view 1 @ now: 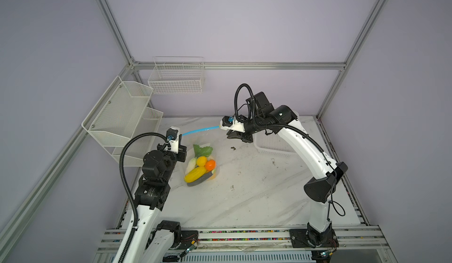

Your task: Place the food in the zip-top bag and seal the zipper

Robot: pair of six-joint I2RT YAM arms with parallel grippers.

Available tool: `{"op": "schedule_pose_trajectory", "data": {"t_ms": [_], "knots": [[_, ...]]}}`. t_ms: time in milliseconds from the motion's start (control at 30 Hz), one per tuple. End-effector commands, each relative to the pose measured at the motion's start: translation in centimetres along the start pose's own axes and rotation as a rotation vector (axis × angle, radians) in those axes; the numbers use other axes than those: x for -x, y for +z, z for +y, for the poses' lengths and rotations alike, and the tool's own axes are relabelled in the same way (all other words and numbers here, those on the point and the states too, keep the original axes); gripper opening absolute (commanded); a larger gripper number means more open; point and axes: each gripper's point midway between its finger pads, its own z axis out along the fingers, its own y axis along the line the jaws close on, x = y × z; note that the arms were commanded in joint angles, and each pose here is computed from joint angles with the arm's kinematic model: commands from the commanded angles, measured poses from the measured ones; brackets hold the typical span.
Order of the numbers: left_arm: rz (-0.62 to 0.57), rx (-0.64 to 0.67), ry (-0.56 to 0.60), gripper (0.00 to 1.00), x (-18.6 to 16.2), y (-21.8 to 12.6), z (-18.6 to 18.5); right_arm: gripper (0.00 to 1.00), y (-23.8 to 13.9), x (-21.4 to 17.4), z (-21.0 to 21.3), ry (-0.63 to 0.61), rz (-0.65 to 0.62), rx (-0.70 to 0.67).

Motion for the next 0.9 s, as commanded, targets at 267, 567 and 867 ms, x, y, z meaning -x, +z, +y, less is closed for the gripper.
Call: {"op": "schedule_pose_trajectory", "data": {"t_ms": [267,567,867], "knots": [[-0.055,0.069,0.004,0.00,1.60,-0.77,1.45,0.17,0.10,-1.11,-0.10,0.030,0.032,0.001],[-0.057,0.069,0.004,0.00,1.62,-0.75,1.47,0.18,0.15,-1.14,-0.14,0.034,0.033,0.000],[-0.054,0.074,0.011,0.00,1.55,-0.78,1.56,0.18,0.21,-1.43,-0.26,0.039,0.043,-0.004]]}}
